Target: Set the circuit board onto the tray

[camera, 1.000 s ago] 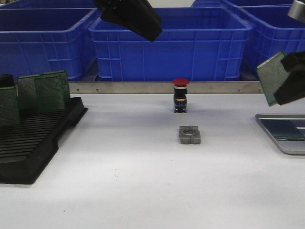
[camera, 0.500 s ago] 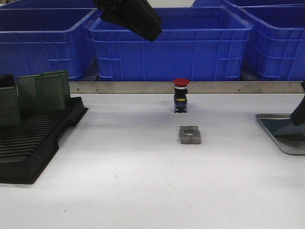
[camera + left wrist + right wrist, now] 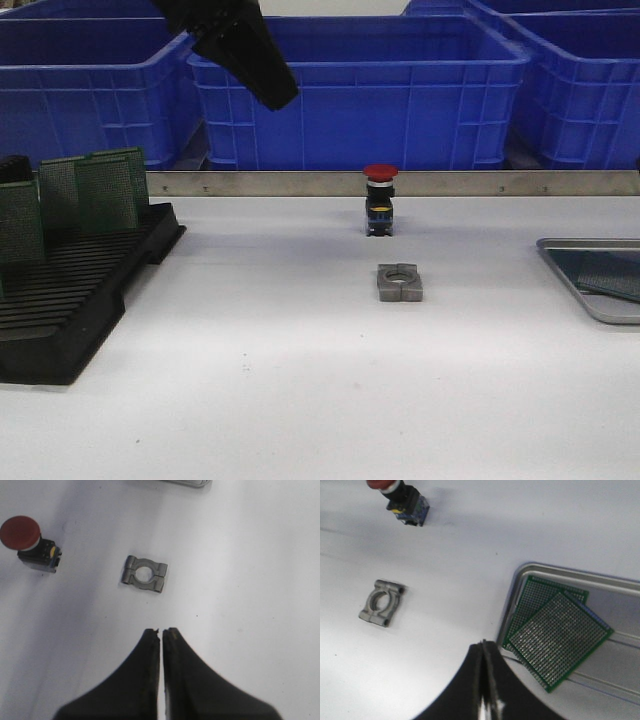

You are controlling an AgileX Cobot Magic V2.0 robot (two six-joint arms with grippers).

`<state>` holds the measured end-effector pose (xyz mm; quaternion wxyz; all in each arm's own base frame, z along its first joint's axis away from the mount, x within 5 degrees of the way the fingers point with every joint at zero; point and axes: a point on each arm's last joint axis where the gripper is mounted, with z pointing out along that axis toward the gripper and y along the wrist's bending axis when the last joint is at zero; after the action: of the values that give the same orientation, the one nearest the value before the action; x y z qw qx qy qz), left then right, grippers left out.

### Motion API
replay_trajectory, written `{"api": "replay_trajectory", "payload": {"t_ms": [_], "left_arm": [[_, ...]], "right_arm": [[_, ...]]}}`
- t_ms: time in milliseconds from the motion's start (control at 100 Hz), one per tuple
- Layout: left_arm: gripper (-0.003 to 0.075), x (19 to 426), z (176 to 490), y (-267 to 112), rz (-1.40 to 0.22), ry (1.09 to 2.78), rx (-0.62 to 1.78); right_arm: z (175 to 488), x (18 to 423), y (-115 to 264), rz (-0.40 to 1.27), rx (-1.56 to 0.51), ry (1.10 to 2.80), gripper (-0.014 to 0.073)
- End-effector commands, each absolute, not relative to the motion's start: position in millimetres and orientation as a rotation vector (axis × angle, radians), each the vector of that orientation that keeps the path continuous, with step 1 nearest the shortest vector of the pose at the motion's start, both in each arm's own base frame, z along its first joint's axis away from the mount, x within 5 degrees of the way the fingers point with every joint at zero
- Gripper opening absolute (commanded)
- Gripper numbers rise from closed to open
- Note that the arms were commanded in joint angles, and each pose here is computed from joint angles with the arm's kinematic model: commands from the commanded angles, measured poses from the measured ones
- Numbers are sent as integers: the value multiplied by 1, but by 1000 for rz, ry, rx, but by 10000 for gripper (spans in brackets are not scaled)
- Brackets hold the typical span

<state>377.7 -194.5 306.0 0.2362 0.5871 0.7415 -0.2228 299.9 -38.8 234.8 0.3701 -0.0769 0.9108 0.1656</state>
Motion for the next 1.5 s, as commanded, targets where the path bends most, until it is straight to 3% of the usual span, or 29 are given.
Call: {"api": "replay_trajectory", "payload": {"t_ms": [0,240,450,700,1020,1489], "left_arm": [[-20,361,344,-189,-623,2021,1563],[-20,345,369,-179,-594,2054,1477],[-20,320,391,-156,-568,2063,1398],[-20,272,402,-131,-472,2002,1246],[-20,200,394,-98,-343,1820,912],[-20,83,337,-57,-369,1628,662]], "right_arm": [[271,291,-27,417,-256,2224,-107],[307,263,18,331,-389,2057,-107],[318,220,46,287,-348,1906,-107],[316,168,45,216,-313,1765,-107],[309,114,27,151,-234,1601,-107],[315,54,36,326,-388,1411,-107]]}}
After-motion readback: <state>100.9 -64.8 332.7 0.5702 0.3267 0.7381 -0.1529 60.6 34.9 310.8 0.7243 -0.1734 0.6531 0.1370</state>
